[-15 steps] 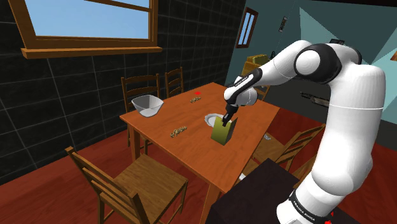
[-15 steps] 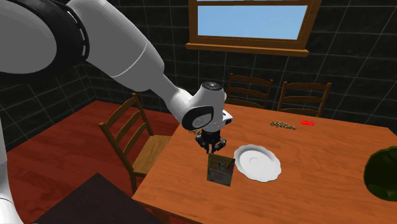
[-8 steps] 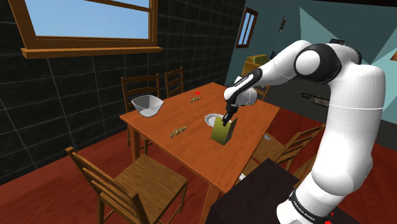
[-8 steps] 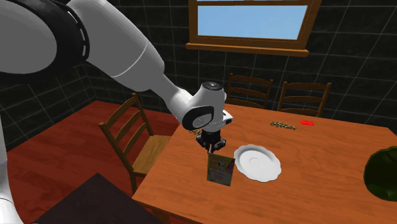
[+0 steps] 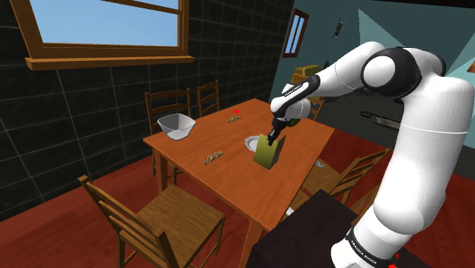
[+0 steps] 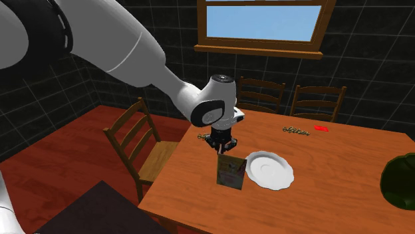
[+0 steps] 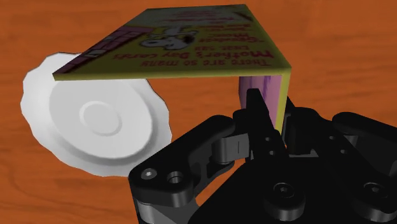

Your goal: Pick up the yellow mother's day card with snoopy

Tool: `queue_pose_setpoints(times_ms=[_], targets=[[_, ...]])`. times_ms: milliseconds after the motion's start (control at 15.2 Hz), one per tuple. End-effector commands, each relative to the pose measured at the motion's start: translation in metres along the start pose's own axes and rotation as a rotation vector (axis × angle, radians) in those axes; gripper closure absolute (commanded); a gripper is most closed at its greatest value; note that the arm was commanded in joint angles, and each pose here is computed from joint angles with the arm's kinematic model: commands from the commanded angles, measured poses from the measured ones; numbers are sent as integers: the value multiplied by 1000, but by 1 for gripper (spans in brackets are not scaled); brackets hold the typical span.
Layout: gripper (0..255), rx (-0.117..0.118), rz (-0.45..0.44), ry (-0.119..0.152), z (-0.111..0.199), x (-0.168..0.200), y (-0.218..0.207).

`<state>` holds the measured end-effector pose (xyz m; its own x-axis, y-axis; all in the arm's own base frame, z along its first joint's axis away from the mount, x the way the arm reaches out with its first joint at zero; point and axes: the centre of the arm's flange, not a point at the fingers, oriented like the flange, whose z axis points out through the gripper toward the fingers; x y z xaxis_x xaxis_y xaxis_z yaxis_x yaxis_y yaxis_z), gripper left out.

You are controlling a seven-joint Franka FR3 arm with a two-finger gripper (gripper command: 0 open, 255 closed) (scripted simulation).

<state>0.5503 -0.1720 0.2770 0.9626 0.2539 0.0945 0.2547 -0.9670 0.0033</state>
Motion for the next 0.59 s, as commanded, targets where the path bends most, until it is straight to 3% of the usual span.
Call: queue_pose_setpoints(times_ms=[0, 528], targets=[[255, 0, 0, 0, -11, 0, 1], [255, 0, 0, 0, -43, 3, 1]])
